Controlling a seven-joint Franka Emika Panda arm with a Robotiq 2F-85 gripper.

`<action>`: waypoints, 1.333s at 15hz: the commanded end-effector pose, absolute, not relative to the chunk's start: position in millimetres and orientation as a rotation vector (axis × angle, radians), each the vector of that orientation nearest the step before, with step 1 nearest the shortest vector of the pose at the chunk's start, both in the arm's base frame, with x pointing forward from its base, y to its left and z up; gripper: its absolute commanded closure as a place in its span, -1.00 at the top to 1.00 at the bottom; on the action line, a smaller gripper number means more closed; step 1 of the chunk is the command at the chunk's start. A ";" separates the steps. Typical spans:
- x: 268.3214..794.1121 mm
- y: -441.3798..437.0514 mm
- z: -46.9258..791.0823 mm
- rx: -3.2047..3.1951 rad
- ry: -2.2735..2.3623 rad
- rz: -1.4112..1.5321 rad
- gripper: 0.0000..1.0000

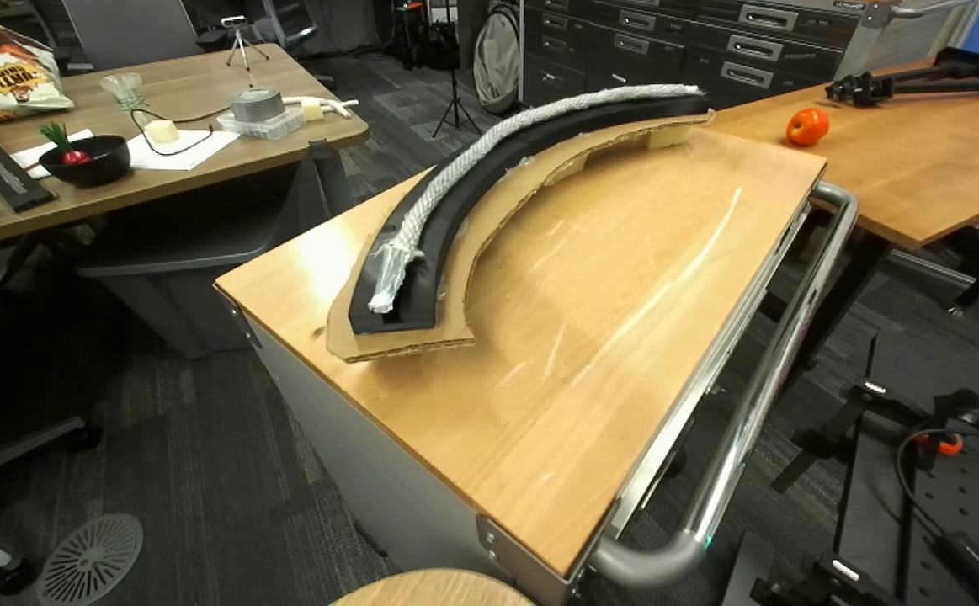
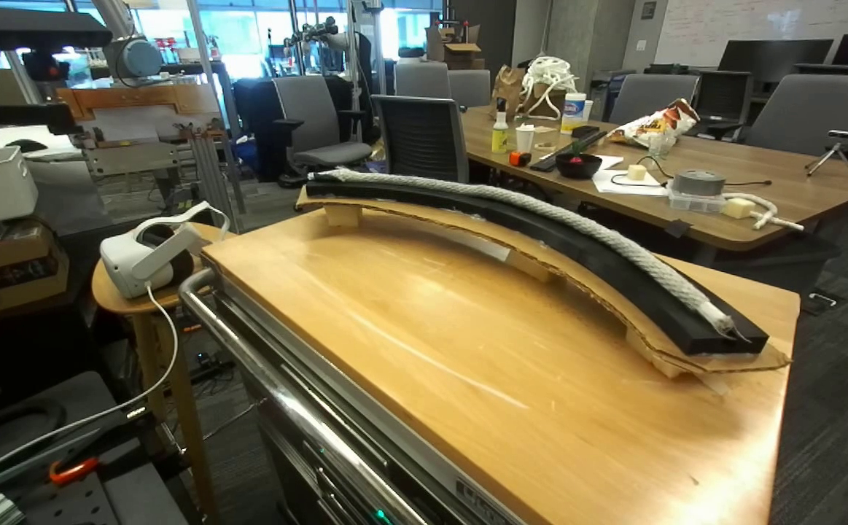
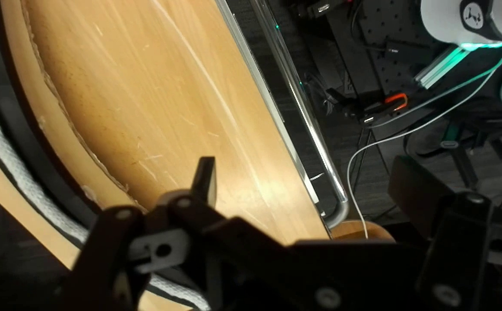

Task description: Put the rope on the table

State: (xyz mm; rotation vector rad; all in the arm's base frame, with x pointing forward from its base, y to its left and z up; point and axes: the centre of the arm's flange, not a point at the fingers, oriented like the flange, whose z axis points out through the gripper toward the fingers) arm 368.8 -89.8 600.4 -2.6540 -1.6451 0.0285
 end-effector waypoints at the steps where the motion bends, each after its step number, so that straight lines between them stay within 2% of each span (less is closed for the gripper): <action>1: 383.7 -66.8 613.7 -2.486 -1.886 -0.065 1.00; 2: 373.5 -72.7 602.6 -2.573 -1.778 0.010 1.00; 7: 381.3 -55.2 603.5 -2.641 -1.824 -0.085 1.00; 11: 427.1 -29.0 596.6 -2.710 -1.887 -0.189 1.00; 16: 500.8 23.7 571.5 -2.554 -2.012 -0.180 1.00; 18: 510.3 40.1 560.3 -2.450 -2.030 -0.189 1.00; 20: 492.5 39.5 543.6 -2.465 -2.015 -0.155 1.00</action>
